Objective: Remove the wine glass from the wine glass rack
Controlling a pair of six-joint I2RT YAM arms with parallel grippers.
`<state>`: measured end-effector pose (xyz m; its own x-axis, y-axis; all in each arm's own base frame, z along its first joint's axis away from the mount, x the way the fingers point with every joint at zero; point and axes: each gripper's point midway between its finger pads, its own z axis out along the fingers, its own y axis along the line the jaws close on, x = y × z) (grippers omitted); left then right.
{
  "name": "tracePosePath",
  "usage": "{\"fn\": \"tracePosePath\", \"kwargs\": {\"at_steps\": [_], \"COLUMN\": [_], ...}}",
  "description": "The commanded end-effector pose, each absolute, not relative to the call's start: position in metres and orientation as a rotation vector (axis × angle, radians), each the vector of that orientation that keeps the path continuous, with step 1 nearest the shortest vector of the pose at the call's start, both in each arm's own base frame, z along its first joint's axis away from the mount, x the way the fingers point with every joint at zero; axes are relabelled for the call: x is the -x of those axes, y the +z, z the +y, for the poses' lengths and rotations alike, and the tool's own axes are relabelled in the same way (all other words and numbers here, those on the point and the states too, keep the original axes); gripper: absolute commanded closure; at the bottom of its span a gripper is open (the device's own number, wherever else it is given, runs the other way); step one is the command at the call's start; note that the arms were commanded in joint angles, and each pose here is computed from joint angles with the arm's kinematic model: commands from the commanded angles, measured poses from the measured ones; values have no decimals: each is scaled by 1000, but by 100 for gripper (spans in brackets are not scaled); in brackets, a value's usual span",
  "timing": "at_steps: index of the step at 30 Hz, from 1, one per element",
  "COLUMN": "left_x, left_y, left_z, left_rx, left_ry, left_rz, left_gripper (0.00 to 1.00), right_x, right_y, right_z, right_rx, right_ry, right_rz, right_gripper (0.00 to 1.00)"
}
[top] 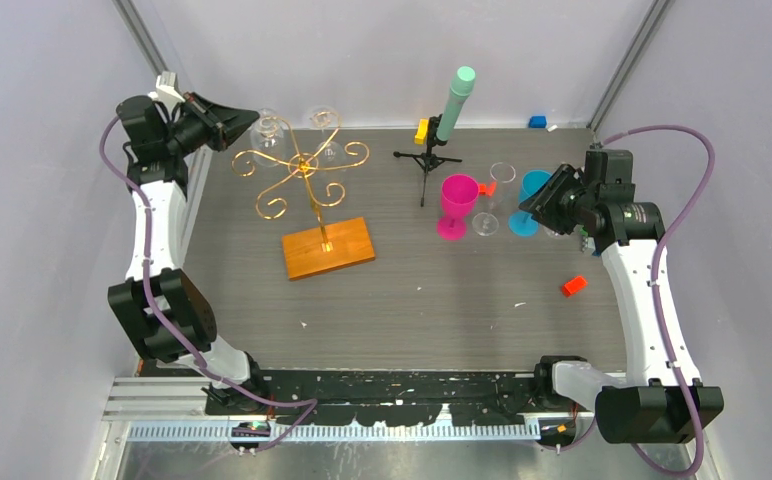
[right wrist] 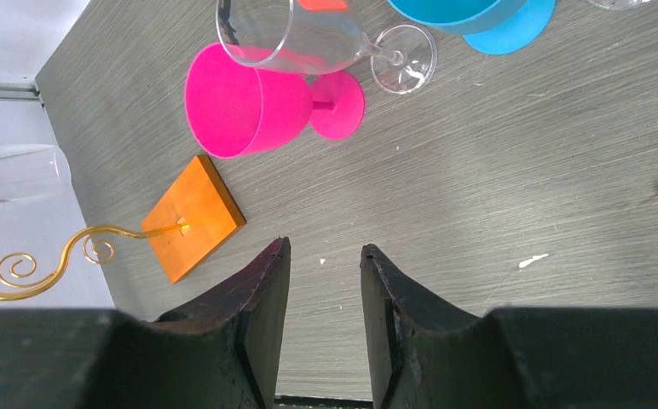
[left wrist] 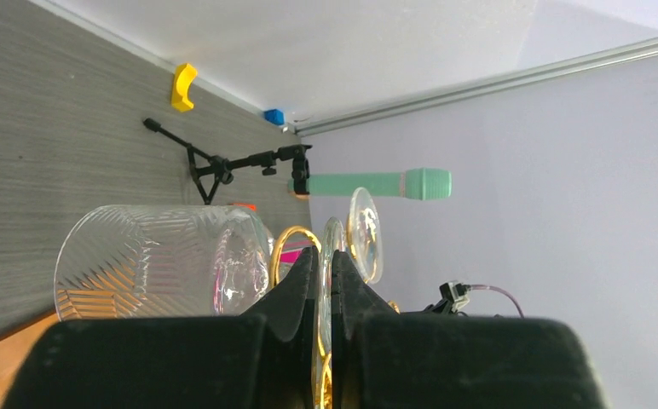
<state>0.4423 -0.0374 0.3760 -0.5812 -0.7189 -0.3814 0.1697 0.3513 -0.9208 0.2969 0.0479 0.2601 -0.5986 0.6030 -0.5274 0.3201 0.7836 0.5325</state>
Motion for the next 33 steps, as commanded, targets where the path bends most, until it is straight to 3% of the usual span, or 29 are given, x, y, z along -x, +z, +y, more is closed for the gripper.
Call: {"fn": "tracePosePath", "kwargs": {"at_steps": [1, 33], "left_x": [-434, -459], "left_y": [436, 418], "left_z": [-39, -39], "left_rx": [370, 540], "left_ry": [-1354, -1359], "left_rz": [1608, 1596], "left_gripper": [100, 100], "right_x": [-301, -302], "right_y": [270, 270], "right_z": [48, 49], "right_rx": [-650, -655], "right_ry": [505, 519], "right_rz": [2192, 2182], "right_gripper": [59, 59]}}
